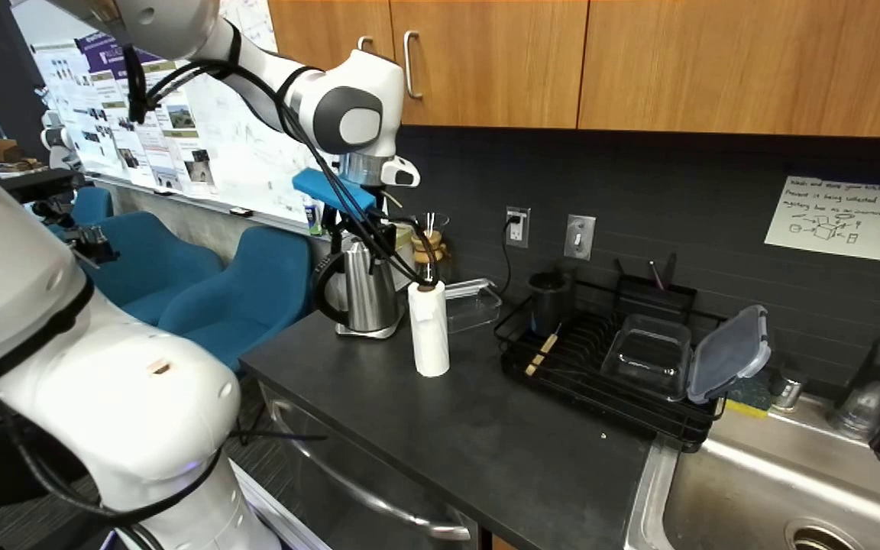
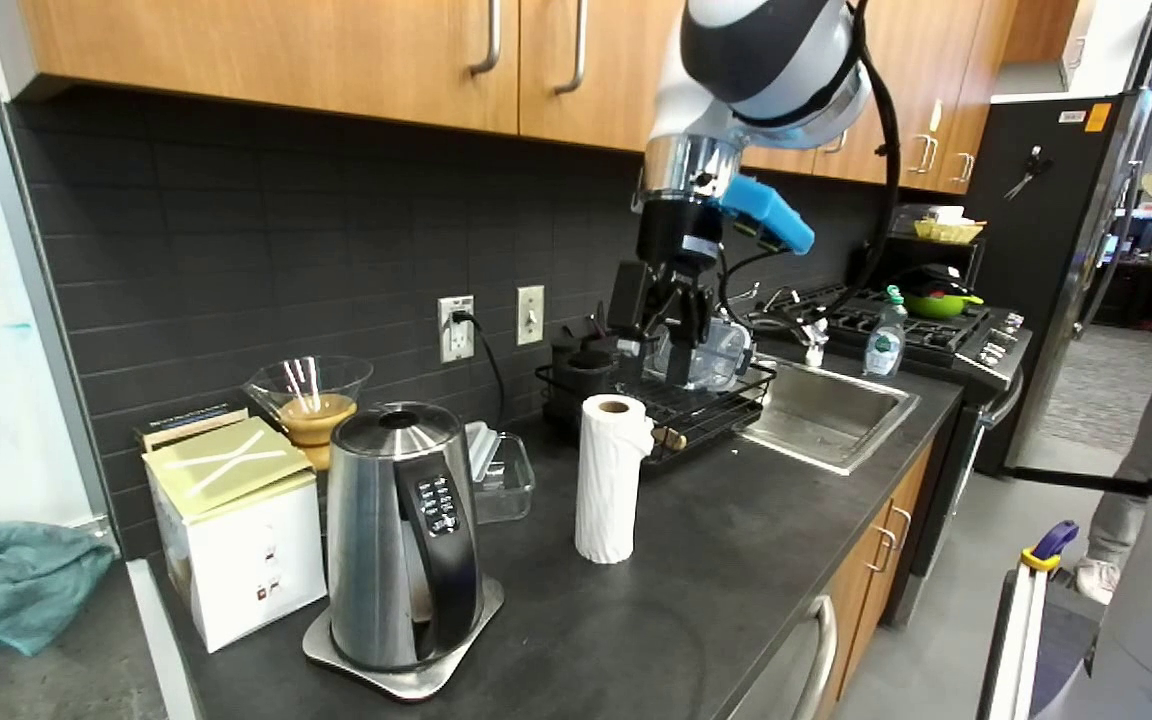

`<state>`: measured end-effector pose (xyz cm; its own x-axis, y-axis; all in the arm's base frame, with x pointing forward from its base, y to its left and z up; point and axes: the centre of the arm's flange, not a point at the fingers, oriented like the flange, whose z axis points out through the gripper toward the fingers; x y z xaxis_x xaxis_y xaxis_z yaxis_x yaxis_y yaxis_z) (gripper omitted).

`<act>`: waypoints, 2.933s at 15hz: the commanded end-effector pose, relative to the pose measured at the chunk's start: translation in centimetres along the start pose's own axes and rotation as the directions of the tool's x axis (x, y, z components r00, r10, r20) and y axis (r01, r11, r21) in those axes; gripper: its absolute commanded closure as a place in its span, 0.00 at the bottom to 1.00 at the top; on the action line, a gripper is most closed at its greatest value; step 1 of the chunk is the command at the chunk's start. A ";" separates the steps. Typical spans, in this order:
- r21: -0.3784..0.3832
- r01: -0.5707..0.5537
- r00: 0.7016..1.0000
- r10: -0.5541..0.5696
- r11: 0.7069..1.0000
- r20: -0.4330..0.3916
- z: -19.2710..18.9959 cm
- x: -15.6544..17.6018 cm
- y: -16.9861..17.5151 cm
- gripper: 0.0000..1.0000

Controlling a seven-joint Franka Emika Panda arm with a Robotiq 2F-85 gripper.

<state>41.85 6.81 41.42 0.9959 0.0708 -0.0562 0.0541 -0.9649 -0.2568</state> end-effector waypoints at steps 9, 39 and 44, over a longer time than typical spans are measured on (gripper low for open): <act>-0.217 -0.172 0.984 0.180 0.961 0.014 -0.4 0.3 0.5 0.00; -0.151 -0.063 0.998 0.060 0.987 -0.030 6.8 -1.8 5.2 0.00; -0.150 -0.067 0.997 0.060 0.986 -0.054 5.2 0.4 4.6 0.00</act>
<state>40.28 3.71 34.69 0.9995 -0.0136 -0.0270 -0.0161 -0.9953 -0.0950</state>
